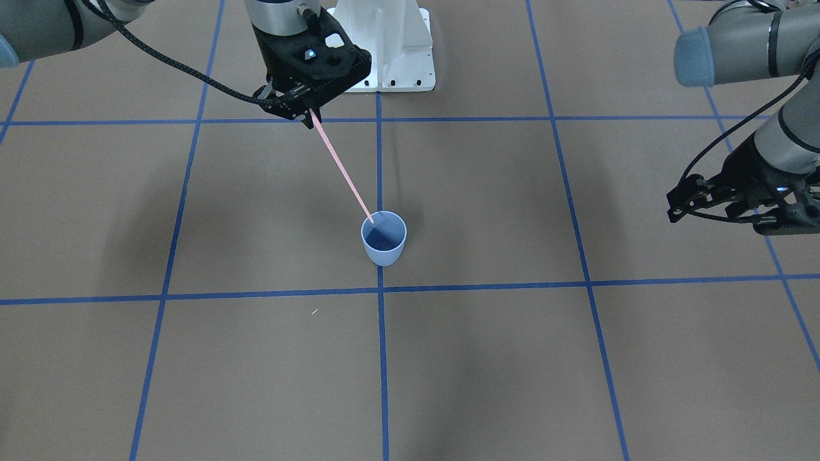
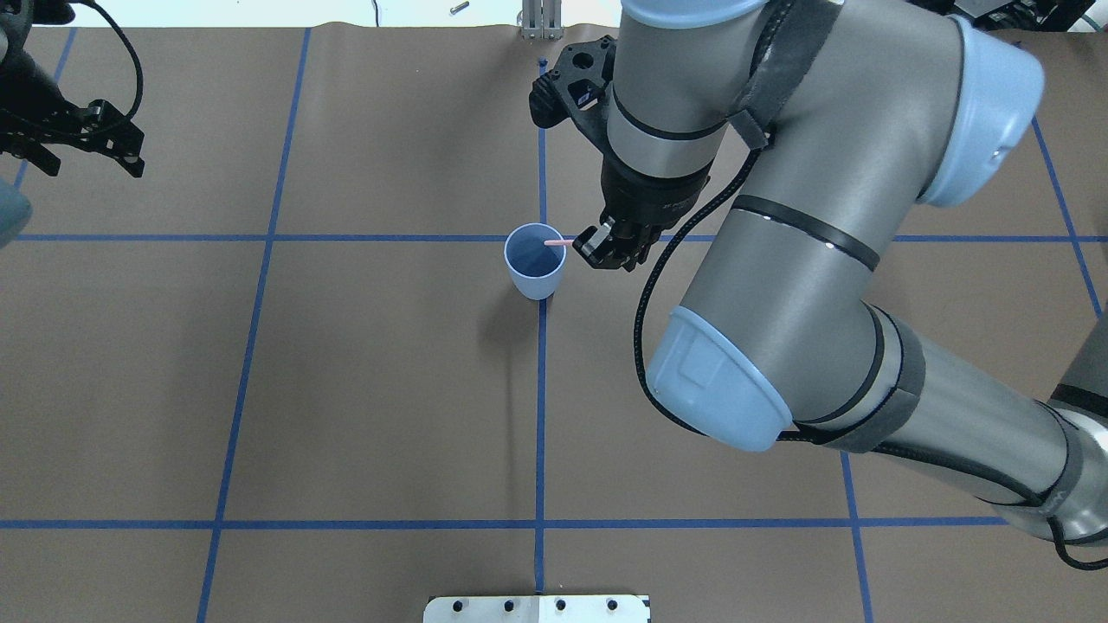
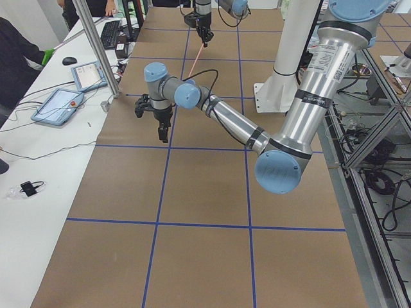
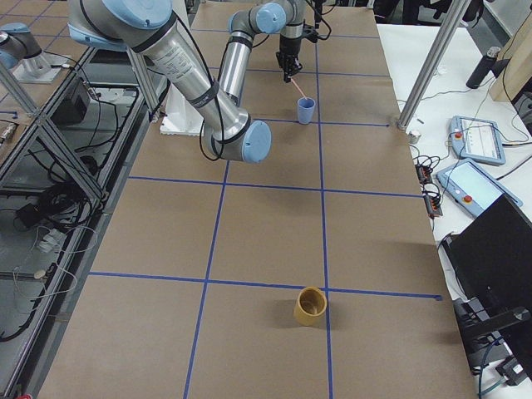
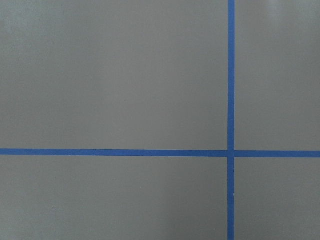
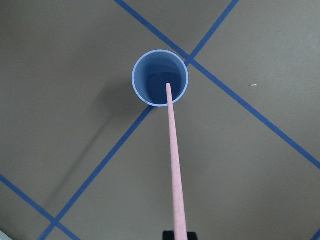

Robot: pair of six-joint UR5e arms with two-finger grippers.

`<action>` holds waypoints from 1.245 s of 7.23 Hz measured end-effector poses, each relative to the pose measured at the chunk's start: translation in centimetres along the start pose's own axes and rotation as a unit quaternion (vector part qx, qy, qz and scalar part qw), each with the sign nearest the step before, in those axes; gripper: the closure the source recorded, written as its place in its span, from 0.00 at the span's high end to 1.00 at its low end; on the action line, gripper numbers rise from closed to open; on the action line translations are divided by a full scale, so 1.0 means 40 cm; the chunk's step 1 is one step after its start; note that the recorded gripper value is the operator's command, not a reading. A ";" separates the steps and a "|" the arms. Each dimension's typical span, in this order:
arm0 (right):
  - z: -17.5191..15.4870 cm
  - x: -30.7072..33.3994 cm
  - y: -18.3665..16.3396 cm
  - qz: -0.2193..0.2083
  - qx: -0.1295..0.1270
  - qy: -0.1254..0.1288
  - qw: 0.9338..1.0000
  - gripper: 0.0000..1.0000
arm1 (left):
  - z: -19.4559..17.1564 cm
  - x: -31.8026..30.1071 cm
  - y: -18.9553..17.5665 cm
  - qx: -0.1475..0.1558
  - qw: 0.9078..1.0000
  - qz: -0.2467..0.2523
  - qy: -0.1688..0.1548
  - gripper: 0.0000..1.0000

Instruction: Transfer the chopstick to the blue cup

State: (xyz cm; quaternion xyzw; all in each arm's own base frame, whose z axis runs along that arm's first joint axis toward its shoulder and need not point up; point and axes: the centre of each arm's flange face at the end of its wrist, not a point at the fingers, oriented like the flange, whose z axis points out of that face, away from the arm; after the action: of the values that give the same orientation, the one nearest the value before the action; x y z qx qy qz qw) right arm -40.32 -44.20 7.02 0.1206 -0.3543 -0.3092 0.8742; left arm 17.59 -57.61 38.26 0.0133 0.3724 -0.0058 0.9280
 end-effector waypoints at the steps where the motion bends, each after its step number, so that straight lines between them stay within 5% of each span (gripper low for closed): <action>1: 0.032 -0.012 -0.016 0.000 -0.002 0.000 1.000 0.00 | 0.002 -0.003 -0.001 -0.001 1.000 -0.001 -0.001 0.98; 5: 0.139 -0.051 -0.060 0.000 -0.013 -0.003 1.000 0.00 | 0.005 -0.009 -0.004 -0.002 1.000 -0.004 -0.002 0.98; 6: 0.157 -0.051 -0.071 0.001 -0.013 -0.003 1.000 0.32 | 0.006 -0.011 -0.005 -0.002 1.000 -0.004 -0.002 0.98; 7: 0.167 -0.050 -0.075 0.001 -0.014 -0.003 1.000 0.86 | 0.008 -0.012 -0.006 -0.003 1.000 -0.005 -0.003 0.98; 8: 0.173 -0.049 -0.079 0.002 -0.014 -0.004 1.000 0.99 | 0.008 -0.012 -0.006 -0.003 1.000 -0.005 -0.003 0.98; 9: 0.180 -0.048 -0.084 0.004 -0.012 -0.004 1.000 0.99 | 0.008 -0.011 -0.007 -0.003 1.000 -0.005 -0.003 0.98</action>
State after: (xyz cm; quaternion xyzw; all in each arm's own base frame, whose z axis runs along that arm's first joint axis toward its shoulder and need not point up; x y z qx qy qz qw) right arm -47.88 -45.56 9.72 0.1078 -0.3551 -0.3107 0.8751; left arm 17.47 -57.88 38.80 0.0090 0.3701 -0.0095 0.9289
